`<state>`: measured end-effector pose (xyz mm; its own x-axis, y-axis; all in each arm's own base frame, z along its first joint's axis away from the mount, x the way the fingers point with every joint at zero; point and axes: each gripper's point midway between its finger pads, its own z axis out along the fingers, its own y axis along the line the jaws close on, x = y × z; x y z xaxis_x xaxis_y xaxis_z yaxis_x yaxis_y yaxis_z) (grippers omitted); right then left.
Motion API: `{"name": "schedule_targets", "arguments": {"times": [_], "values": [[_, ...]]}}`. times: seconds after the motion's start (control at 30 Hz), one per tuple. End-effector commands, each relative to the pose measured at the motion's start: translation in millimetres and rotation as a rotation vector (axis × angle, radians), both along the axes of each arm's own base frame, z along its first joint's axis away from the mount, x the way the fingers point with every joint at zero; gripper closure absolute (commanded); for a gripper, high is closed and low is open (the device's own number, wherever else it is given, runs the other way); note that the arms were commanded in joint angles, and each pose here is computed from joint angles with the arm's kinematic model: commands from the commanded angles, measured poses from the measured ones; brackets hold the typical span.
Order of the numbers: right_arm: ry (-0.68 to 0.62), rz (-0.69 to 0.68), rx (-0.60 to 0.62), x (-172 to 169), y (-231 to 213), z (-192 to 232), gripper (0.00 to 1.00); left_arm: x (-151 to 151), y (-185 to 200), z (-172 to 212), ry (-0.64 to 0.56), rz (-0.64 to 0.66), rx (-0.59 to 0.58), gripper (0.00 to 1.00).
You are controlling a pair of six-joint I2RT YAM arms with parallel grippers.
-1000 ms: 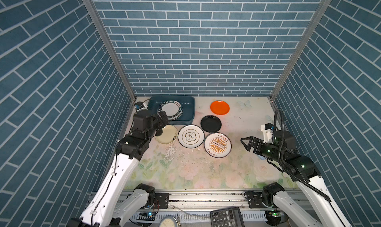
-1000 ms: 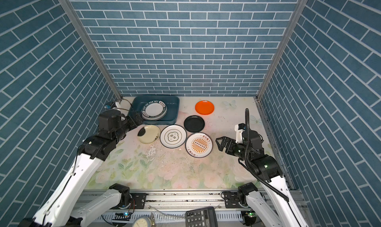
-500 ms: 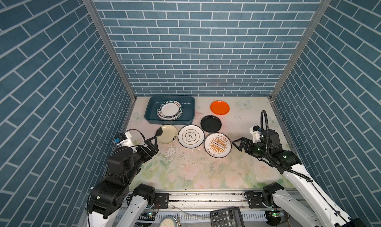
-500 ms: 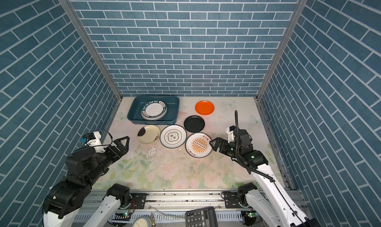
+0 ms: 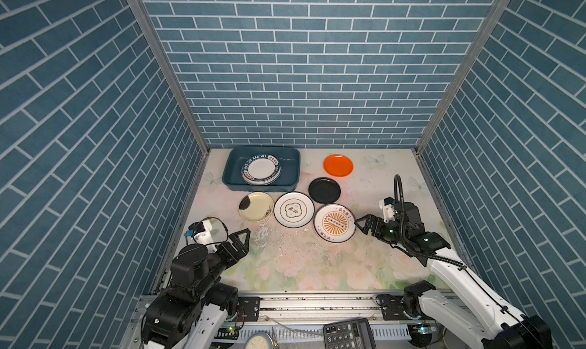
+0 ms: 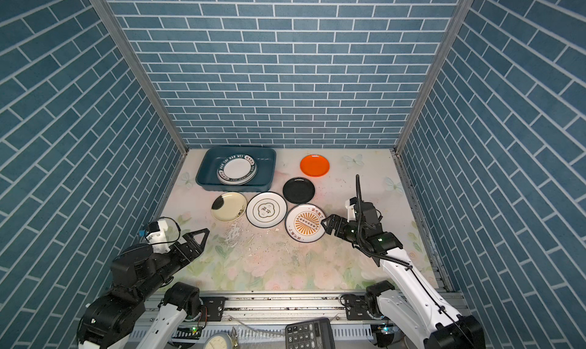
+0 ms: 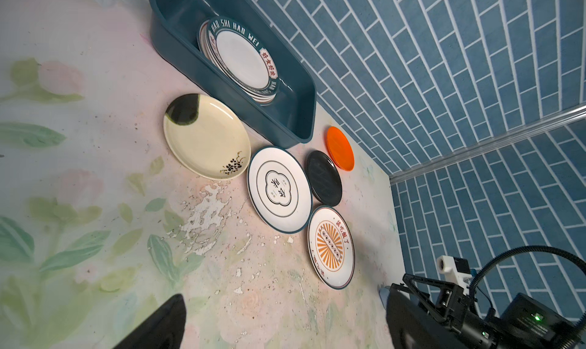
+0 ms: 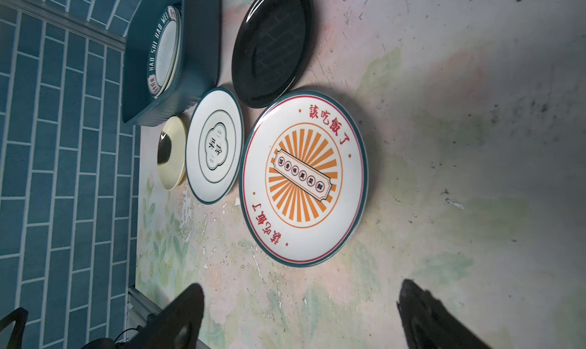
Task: Place the plates into the plastic bin on the countertop
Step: 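Pull the left gripper back while the right gripper approaches the orange-sunburst plate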
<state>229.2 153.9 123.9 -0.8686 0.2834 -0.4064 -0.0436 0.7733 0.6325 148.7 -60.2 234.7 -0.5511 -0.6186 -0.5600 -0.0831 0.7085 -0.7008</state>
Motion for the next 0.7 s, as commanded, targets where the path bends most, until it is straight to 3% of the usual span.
{"name": "schedule_targets", "arguments": {"times": [0.0, 0.23, 0.43, 0.67], "values": [[-0.005, -0.012, 0.007, 6, 1, -4, 0.05, -3, -9, -3, -0.011, -0.045, -0.038, 0.01], [0.052, 0.005, 0.074, 11, 15, -16, 0.10, 2, -16, -23, 0.006, -0.046, -0.114, 0.01], [0.060, 0.018, 0.015, 9, 9, -32, 0.12, 14, -25, -25, -0.010, -0.042, -0.201, 0.00], [0.047, 0.027, -0.025, 8, 5, -50, 0.12, 23, -25, -27, 0.003, -0.027, -0.198, 0.00]]}}
